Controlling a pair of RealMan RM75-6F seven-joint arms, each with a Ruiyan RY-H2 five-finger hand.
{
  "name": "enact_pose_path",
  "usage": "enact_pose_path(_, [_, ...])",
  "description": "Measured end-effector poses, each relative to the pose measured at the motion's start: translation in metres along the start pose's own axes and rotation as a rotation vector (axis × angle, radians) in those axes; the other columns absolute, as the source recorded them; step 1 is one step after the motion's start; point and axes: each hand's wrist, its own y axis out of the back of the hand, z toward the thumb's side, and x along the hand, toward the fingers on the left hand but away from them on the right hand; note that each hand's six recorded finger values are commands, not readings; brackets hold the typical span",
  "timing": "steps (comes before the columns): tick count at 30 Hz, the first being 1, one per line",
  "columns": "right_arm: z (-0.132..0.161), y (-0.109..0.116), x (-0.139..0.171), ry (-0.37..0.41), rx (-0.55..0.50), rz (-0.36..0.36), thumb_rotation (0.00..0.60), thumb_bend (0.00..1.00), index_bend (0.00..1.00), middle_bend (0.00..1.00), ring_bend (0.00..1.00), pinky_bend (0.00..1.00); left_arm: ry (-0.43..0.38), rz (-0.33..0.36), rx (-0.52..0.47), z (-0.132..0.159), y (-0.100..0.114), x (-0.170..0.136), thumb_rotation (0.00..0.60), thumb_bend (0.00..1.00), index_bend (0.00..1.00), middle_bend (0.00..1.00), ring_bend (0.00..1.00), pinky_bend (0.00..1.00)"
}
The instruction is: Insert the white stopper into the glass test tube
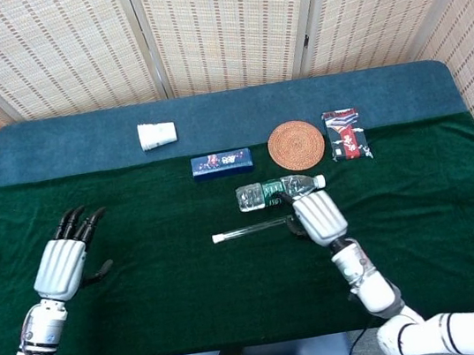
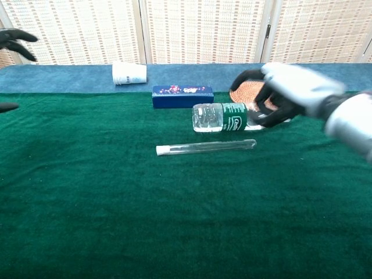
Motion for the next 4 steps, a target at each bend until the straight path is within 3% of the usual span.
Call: enact_pose_path(4, [-0.033,0.038,0.033,-0.038,0.075,-0.049,0.600,0.53,0.15,0.31,0.43,0.46,0.069,0.022,0.025,-0.022,0.006,-0.014,0.600,0.31,0.13,0.21,0.04,0.02])
